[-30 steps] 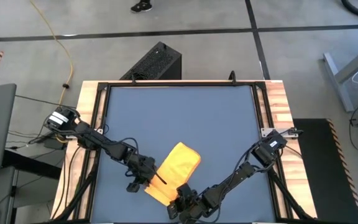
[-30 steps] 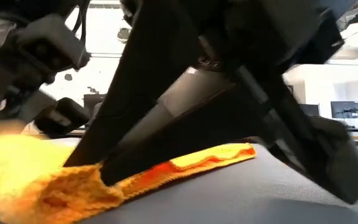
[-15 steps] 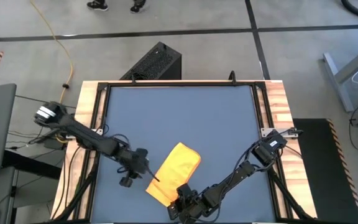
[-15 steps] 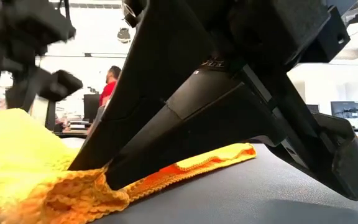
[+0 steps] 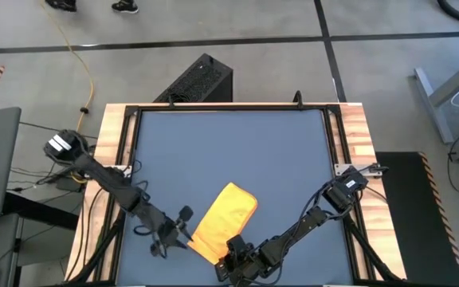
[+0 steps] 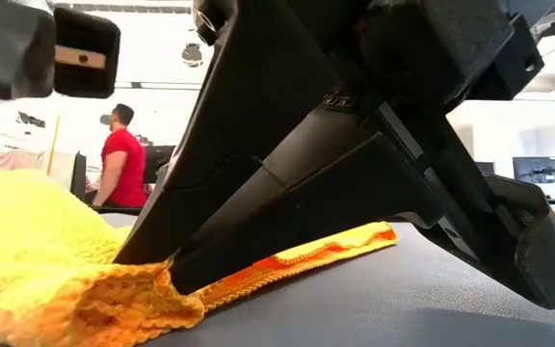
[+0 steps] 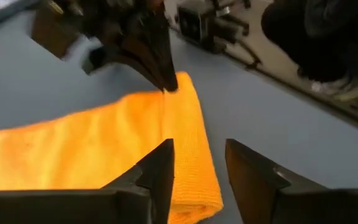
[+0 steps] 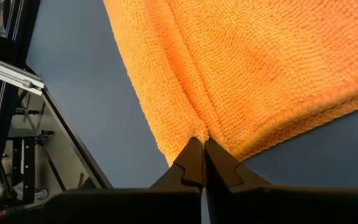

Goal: Roll towel
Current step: Roll the orange microfiber towel

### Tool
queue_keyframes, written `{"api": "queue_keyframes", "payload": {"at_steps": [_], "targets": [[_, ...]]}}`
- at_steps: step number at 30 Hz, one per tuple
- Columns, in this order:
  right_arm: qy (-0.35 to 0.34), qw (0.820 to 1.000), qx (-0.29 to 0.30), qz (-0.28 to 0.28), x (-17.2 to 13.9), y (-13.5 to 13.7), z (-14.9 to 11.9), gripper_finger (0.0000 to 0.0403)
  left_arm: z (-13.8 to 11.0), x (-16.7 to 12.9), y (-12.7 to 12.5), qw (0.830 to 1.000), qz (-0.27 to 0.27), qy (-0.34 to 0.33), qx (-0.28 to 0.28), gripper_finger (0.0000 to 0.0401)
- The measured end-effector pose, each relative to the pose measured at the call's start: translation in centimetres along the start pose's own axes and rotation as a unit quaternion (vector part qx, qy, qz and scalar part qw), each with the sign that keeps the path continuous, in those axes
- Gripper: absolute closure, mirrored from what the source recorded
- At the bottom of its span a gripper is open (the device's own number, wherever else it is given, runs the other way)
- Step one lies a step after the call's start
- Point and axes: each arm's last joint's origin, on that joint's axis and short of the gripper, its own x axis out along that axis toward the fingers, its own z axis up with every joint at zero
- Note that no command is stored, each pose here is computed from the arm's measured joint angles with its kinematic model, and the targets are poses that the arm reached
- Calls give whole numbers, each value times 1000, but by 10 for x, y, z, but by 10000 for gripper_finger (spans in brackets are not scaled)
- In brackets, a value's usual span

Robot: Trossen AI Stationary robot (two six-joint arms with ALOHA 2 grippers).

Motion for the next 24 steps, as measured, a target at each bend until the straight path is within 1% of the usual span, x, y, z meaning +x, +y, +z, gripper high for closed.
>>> {"api": "queue_keyframes", "payload": {"at_steps": [3, 7, 10, 12, 14, 18, 22, 24], "targets": [[0, 1000, 3, 0, 0, 0, 0, 384, -1, 20, -2, 999, -21, 23, 4, 238], [0, 1000, 4, 0, 0, 0, 0, 384, -7, 38, -7, 997, -43, 67, 13, 202], [0, 1000, 5, 1, 1, 0, 0, 384, -10, 43, -7, 994, -33, 103, 14, 187], [0, 1000, 5, 1, 1, 0, 0, 384, -13, 43, -6, 992, -14, 125, 18, 184], [0, 1000, 6, 2, 1, 0, 0, 384, -14, 43, -6, 991, -1, 133, 16, 183], [0, 1000, 6, 3, 1, 0, 0, 384, -11, 42, -8, 992, 0, 124, 25, 182], [0, 1000, 6, 3, 1, 0, 0, 384, -9, 42, -15, 992, -5, 118, 52, 182], [0, 1000, 6, 3, 1, 0, 0, 384, -7, 42, -16, 991, 8, 115, 65, 182]]}}
